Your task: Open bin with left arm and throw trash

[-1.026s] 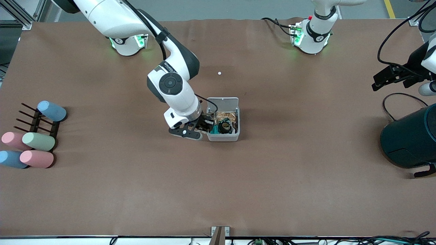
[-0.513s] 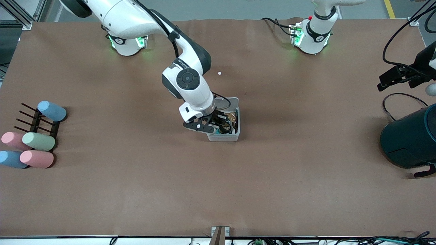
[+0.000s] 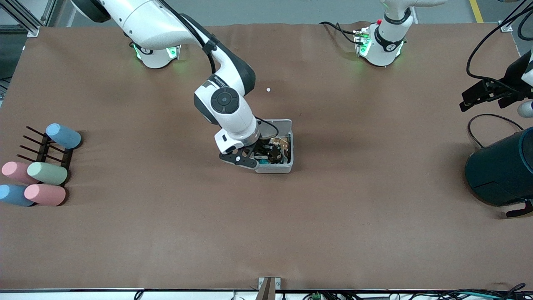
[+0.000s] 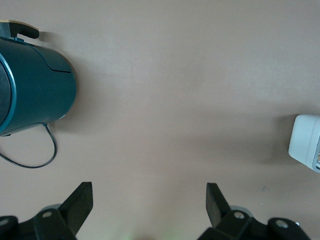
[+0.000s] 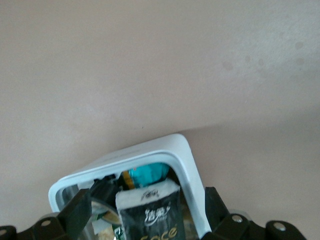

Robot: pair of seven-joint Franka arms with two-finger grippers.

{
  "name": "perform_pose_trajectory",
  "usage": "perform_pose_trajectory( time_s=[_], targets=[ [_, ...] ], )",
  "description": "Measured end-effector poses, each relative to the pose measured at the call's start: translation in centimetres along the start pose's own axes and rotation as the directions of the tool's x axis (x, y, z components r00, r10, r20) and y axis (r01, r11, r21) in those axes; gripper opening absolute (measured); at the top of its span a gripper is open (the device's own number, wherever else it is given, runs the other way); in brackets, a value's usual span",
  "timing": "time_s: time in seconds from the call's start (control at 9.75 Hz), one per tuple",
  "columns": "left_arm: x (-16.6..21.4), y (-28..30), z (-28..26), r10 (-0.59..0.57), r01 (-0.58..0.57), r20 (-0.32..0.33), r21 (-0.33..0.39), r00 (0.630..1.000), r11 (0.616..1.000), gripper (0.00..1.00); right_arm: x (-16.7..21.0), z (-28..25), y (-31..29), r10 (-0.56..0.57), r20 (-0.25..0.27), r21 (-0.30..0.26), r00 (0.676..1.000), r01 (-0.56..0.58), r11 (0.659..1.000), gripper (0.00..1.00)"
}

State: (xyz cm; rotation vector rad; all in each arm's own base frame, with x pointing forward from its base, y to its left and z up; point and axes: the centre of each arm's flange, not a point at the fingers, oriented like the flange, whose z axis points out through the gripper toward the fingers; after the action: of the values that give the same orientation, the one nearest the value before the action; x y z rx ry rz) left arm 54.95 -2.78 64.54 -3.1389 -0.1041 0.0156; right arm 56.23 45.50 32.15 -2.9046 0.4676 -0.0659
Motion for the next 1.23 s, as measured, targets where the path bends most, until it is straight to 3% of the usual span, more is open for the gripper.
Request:
perform_pose_trajectory(
  time_s=[0.31, 0.62, 0.82, 1.03, 1.23],
  targets=[
    [0.0, 0.0, -0.2, 0.072, -0.072, -0.004, 0.0, 0.997, 0.997, 1.0, 6.5, -0.5, 5.0, -0.155, -0.004, -0.03, 0.988, 0.155, 0.987, 1.0],
    [0.0, 0.4, -0.4, 0.074, -0.074, -0.009, 0.0, 0.997, 0.997, 1.0, 13.9, -1.2, 14.0, -0.282, 0.1, -0.114, 0.954, 0.292, 0.949, 1.0],
    [-0.1, 0.6, -1.9, 0.073, -0.073, -0.045, -0.003, 0.996, 0.997, 1.0, 18.3, -3.2, 20.1, -0.347, 0.146, -0.124, 0.927, 0.365, 0.923, 1.0],
    [0.0, 0.5, -2.2, 0.069, -0.07, -0.051, -0.003, 0.996, 0.998, 1.0, 21.8, -7.4, 24.8, -0.391, 0.116, -0.132, 0.913, 0.404, 0.905, 1.0],
    [0.2, 0.5, -1.8, 0.068, -0.068, -0.043, -0.003, 0.997, 0.998, 1.0, 22.9, -14.5, 28.7, -0.349, 0.111, -0.22, 0.931, 0.365, 0.905, 1.0]
  ],
)
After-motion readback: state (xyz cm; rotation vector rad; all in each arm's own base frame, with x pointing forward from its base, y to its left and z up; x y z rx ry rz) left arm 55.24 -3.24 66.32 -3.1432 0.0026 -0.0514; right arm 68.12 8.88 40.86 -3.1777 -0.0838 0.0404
